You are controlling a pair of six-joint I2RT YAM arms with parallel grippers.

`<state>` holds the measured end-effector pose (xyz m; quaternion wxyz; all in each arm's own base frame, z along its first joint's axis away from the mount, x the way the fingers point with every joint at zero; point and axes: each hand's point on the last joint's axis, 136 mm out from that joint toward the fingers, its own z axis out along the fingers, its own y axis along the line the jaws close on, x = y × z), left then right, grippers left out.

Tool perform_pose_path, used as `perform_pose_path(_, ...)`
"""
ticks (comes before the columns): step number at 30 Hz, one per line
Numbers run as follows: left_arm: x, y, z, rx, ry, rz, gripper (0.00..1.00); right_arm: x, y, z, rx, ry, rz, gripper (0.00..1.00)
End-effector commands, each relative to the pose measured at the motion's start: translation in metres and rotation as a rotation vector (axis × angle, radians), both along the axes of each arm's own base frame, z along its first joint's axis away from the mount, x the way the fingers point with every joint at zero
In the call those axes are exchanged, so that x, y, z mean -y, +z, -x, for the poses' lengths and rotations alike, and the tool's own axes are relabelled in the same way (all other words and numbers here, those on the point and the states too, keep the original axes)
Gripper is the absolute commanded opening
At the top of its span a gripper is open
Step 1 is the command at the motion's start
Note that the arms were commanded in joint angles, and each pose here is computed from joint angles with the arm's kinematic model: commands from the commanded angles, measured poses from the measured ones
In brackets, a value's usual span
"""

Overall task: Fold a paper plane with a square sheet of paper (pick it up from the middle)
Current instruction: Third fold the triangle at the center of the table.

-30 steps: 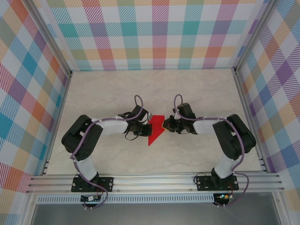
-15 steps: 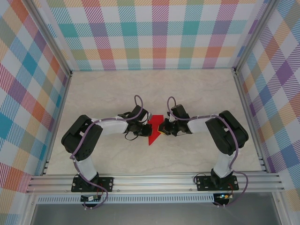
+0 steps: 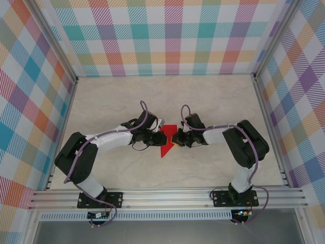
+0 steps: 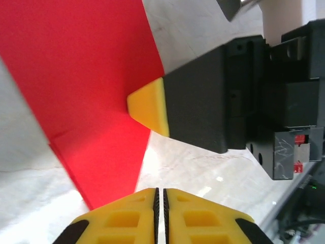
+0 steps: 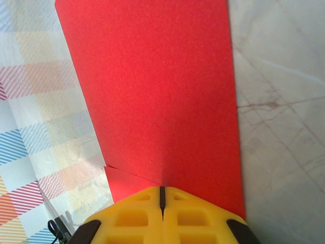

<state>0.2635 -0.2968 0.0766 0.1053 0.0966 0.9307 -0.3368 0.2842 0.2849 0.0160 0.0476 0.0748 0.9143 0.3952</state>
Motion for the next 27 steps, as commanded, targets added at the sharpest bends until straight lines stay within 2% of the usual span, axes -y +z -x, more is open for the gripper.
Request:
perform_pose_path(1, 0.013, -0.008, 0.009, -0.139, -0.001, 0.071, 0.1, 0.013, -0.023, 0.013, -0.063, -0.009, 0.092, 0.01)
perform_pose_path(8, 0.019, -0.036, 0.009, -0.223, 0.018, 0.088, 0.08, 0.013, -0.023, 0.013, -0.062, -0.008, 0.094, 0.01)
perform_pose_path(14, 0.007, -0.053, 0.014, -0.249, 0.036, 0.023, 0.08, 0.015, -0.027, 0.015, -0.071, -0.007, 0.104, 0.01)
perform_pose_path(20, -0.004, -0.074, 0.031, -0.305, 0.022, -0.02, 0.08, 0.017, -0.031, 0.017, -0.081, -0.01, 0.119, 0.01)
perform_pose_path(27, -0.022, -0.082, 0.046, -0.316, 0.022, -0.084, 0.08, 0.02, -0.032, 0.018, -0.084, -0.012, 0.132, 0.01)
